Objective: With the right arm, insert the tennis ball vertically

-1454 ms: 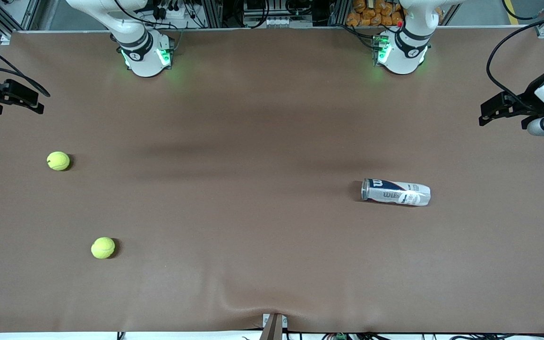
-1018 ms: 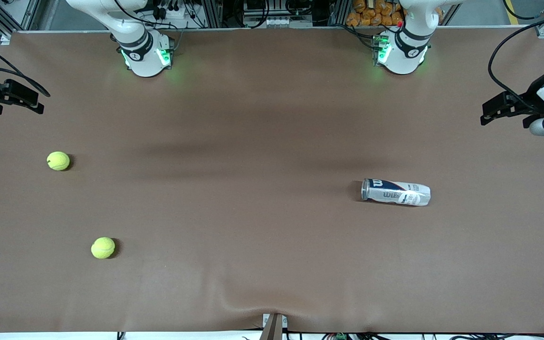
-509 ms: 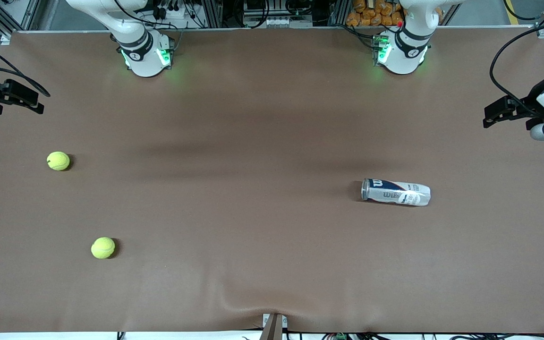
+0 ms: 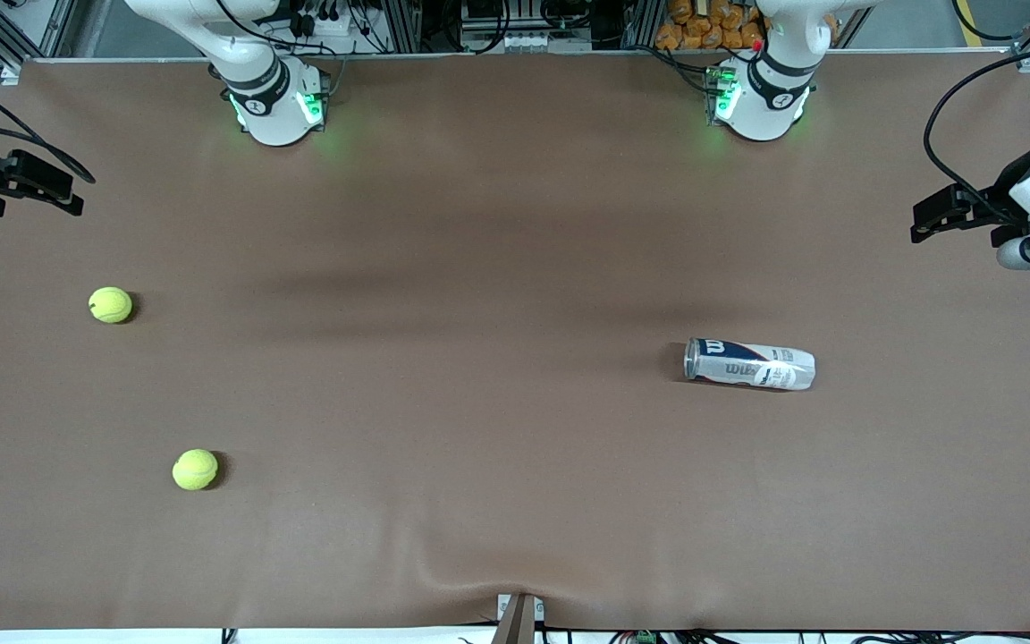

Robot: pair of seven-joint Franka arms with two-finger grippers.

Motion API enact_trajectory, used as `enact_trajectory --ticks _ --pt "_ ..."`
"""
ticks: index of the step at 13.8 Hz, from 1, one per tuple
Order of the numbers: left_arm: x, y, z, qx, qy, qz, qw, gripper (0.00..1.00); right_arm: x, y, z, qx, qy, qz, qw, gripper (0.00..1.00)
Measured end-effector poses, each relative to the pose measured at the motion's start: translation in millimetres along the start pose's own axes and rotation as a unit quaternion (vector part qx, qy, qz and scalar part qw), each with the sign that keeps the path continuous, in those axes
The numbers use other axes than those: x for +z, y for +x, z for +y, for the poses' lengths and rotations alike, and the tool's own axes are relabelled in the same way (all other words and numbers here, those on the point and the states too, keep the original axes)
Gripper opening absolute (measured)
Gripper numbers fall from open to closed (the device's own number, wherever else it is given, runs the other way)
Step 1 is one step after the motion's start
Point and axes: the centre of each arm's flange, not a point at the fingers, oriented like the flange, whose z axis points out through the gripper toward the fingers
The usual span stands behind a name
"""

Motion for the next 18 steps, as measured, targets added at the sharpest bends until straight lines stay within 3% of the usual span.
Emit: enact_trajectory --ticks 18 --pt "3.9 1.1 1.3 0.001 0.000 -0.004 1.000 1.00 0.9 0.1 0.0 0.000 0.000 -0.001 1.000 1.00"
